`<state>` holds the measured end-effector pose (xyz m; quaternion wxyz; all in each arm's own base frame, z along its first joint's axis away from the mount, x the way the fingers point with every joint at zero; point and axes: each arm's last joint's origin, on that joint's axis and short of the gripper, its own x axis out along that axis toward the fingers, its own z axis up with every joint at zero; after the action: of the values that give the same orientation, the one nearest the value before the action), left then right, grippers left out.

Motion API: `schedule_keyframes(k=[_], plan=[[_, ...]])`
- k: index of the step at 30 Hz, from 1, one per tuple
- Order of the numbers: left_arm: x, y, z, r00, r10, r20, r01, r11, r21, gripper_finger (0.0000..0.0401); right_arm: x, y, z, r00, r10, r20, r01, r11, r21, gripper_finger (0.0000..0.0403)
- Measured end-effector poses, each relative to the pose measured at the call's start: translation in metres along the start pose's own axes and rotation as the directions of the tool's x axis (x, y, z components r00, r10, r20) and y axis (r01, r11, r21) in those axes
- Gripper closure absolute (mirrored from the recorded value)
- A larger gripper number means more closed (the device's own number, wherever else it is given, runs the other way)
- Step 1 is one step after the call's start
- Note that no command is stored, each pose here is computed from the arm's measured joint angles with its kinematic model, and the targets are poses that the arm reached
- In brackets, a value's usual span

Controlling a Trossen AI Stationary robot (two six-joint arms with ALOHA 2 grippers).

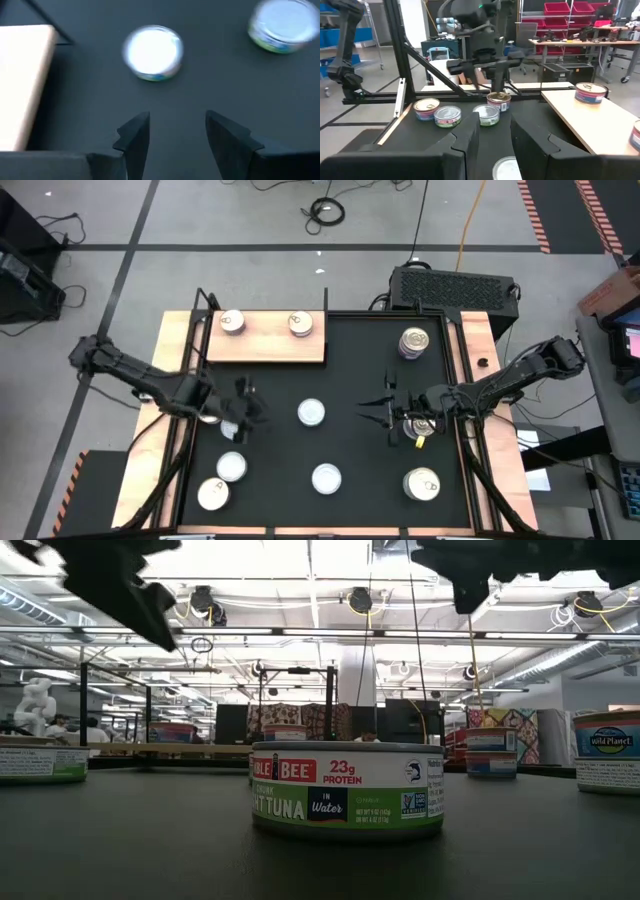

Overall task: Stack canned seafood by type on shelf
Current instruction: Put the blue-pink tuna can on the shelf

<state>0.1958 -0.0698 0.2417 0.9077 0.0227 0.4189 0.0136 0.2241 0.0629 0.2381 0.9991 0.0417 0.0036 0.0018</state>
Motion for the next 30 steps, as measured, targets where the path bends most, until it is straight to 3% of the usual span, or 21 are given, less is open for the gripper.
schedule_keyframes(k=[5, 12, 15, 19, 25, 30], plan=[[0.0, -0.036, -0.015, 0.989, -0.093, -0.113, 0.096, 0.995, 0.021, 0.0208, 0.002, 0.008, 0.008, 0.999, 0.028, 0.021, -0.028, 1.0, 0.005, 0.0298], [-0.018, -0.064, -0.017, 0.924, 0.0, -0.383, -0.003, 1.0, -0.005, 0.0208, 0.001, 0.015, 0.013, 0.998, 0.052, 0.035, -0.051, 0.999, -0.002, 0.0298], [-0.023, -0.064, -0.021, 0.853, 0.106, -0.51, -0.145, 0.989, -0.038, 0.0208, 0.001, 0.016, 0.013, 0.998, 0.054, 0.037, -0.054, 0.999, -0.005, 0.0298], [-0.021, -0.055, -0.034, 0.754, 0.222, -0.619, -0.266, 0.964, 0.022, 0.0208, 0.001, 0.016, 0.013, 0.998, 0.054, 0.036, -0.054, 0.999, -0.004, 0.0298], [-0.007, -0.051, -0.058, 0.7, 0.218, -0.68, -0.265, 0.964, 0.036, 0.0208, 0.0, 0.018, 0.013, 0.997, 0.064, 0.034, -0.064, 0.998, -0.007, 0.0298], [-0.002, -0.048, -0.067, 0.696, 0.254, -0.672, -0.3, 0.953, 0.05, 0.0208, 0.0, 0.019, 0.013, 0.997, 0.068, 0.033, -0.067, 0.997, -0.031, 0.0298]])
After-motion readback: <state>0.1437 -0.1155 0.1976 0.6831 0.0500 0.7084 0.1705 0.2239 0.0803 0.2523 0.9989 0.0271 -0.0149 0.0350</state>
